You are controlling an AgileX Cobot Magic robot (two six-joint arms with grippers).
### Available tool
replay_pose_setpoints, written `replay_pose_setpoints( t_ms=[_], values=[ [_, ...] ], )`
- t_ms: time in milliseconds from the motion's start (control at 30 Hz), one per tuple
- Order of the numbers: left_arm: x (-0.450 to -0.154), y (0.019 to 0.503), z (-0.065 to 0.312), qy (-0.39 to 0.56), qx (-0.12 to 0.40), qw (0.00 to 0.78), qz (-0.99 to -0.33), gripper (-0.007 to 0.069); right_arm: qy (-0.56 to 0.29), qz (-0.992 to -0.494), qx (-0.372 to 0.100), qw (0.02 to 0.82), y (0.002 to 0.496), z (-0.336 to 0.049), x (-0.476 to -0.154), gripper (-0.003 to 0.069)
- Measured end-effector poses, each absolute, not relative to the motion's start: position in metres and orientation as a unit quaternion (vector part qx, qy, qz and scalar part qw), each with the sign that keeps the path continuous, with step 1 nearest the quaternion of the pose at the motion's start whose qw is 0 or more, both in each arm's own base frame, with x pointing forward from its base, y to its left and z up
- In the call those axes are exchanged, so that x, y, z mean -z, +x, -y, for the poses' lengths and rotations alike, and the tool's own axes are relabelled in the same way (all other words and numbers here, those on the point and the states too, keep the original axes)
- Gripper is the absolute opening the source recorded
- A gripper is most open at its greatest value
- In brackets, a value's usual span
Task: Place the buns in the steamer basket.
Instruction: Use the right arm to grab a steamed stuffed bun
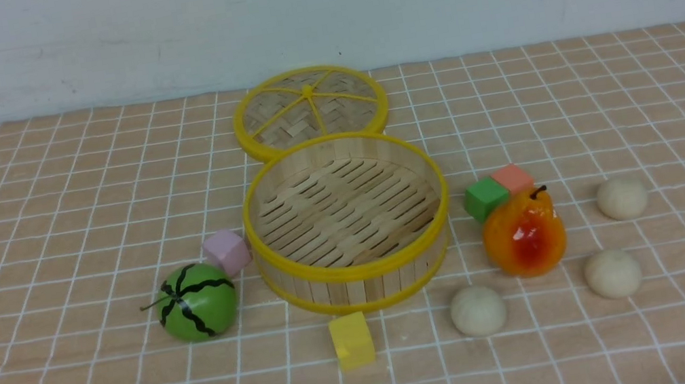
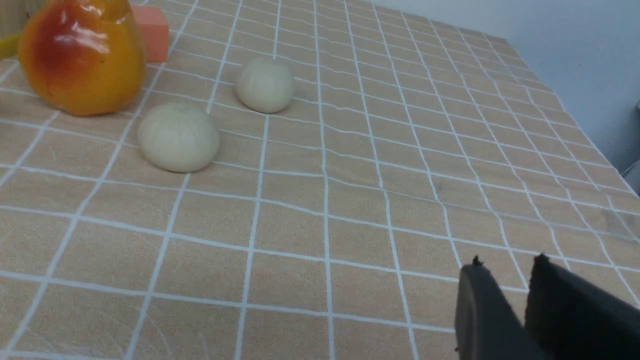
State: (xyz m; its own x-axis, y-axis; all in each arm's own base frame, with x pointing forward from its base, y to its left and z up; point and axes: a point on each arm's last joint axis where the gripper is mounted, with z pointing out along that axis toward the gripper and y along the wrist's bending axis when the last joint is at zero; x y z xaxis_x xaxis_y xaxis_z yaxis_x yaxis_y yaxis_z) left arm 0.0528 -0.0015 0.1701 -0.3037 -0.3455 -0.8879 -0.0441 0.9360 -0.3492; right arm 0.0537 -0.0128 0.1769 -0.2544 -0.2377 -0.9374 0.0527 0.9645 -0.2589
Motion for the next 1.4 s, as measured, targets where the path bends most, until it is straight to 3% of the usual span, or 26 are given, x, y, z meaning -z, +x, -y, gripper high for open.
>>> replay_pose_setpoints(
  t_ms=[233, 400, 500, 667, 700, 833, 1000, 1200, 1400],
  values=[
    [-0.17, 0.053, 0.002, -0.122, 0.131, 0.577, -0.797, 0.0238, -0.069, -0.772, 0.121, 0.62, 0.054, 0.012, -0.18, 0.0162],
    [-0.17, 0.053, 0.002, -0.122, 0.131, 0.577, -0.797, 0.0238, -0.09, -0.723, 0.095, 0.678, 0.057, 0.004, -0.193, 0.0169],
    [-0.17, 0.053, 0.002, -0.122, 0.131, 0.577, -0.797, 0.0238, -0.099, -0.676, 0.058, 0.728, 0.056, -0.004, -0.204, 0.0172],
    [-0.17, 0.053, 0.002, -0.122, 0.131, 0.577, -0.797, 0.0238, -0.107, -0.571, -0.048, 0.813, 0.049, -0.019, -0.228, 0.018],
    [-0.17, 0.053, 0.002, -0.122, 0.131, 0.577, -0.797, 0.0238, -0.106, -0.568, -0.054, 0.814, 0.049, -0.019, -0.228, 0.018],
    [-0.17, 0.053, 0.002, -0.122, 0.131, 0.577, -0.797, 0.0238, -0.062, -0.538, -0.154, 0.826, 0.045, -0.022, -0.236, 0.0188],
    [-0.17, 0.053, 0.002, -0.122, 0.131, 0.577, -0.797, 0.0238, -0.004, -0.533, -0.22, 0.817, 0.042, -0.019, -0.254, 0.0197],
    [-0.17, 0.053, 0.002, -0.122, 0.131, 0.577, -0.797, 0.0238, 0.082, -0.549, -0.205, 0.806, 0.03, -0.005, -0.306, 0.0201],
    [-0.17, 0.053, 0.002, -0.122, 0.131, 0.577, -0.797, 0.0238, 0.184, -0.643, -0.121, 0.734, 0.042, 0.014, -0.344, 0.0209]
  ],
)
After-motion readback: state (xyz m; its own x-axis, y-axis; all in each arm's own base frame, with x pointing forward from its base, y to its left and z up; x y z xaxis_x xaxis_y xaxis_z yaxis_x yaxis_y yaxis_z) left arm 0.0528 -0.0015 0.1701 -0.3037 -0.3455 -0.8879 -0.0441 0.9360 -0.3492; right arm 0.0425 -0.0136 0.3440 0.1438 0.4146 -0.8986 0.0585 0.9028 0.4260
